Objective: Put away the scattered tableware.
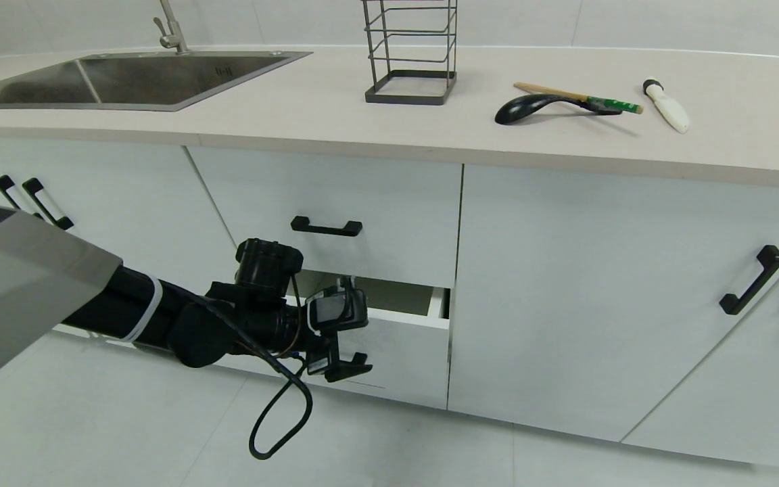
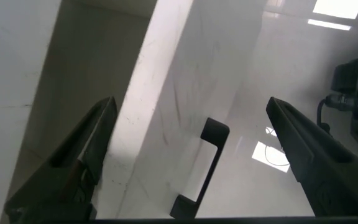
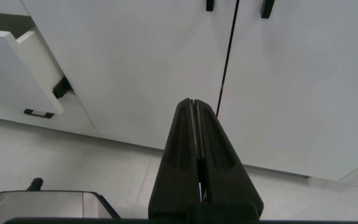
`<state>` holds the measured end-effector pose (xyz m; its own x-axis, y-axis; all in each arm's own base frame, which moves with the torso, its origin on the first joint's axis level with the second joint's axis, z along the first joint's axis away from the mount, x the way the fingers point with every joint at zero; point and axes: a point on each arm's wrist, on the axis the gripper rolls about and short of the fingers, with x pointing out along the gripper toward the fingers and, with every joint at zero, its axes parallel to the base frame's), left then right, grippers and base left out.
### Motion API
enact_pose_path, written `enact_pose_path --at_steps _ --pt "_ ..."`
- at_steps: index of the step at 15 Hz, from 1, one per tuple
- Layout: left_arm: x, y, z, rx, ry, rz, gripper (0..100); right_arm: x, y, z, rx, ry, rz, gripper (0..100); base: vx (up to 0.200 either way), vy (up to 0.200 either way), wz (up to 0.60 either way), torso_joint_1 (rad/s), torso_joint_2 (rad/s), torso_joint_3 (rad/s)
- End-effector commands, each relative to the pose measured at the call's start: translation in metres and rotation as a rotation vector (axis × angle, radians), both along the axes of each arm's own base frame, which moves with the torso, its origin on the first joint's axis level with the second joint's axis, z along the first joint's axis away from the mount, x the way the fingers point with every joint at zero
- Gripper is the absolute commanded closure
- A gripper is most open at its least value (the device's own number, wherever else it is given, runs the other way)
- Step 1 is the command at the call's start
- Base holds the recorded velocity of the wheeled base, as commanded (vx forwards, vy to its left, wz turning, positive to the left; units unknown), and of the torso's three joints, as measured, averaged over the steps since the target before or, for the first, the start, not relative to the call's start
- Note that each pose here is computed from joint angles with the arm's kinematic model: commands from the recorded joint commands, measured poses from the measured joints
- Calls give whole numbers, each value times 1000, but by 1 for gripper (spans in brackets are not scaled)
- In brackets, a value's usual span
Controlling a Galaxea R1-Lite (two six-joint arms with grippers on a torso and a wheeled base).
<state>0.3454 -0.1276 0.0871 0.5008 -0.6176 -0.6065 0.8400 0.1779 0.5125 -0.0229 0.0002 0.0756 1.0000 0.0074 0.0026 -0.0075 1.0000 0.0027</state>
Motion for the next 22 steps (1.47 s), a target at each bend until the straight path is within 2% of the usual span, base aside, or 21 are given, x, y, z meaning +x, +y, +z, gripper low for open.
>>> enact_pose_path --at_steps 1,3,4,6,10,13,22 --pt "-4 1 1 1 4 0 0 0 0 0 0 1 0 100 0 0 0 0 0 0" --pt "-11 4 1 4 19 0 0 0 0 0 0 1 0 100 0 0 0 0 0 0" --pt "-19 6 -1 4 43 9 0 0 0 0 -1 1 0 100 0 0 0 0 0 0" --pt "-29 10 2 -8 48 21 0 0 0 0 0 1 0 100 0 0 0 0 0 0" --pt "-93 31 4 -7 132 56 0 0 0 0 -1 1 0 100 0 0 0 0 0 0" --pt "-125 40 7 -4 147 68 0 0 0 0 0 1 0 100 0 0 0 0 0 0" --pt "-134 41 7 -6 160 84 0 0 0 0 0 1 0 100 0 0 0 0 0 0"
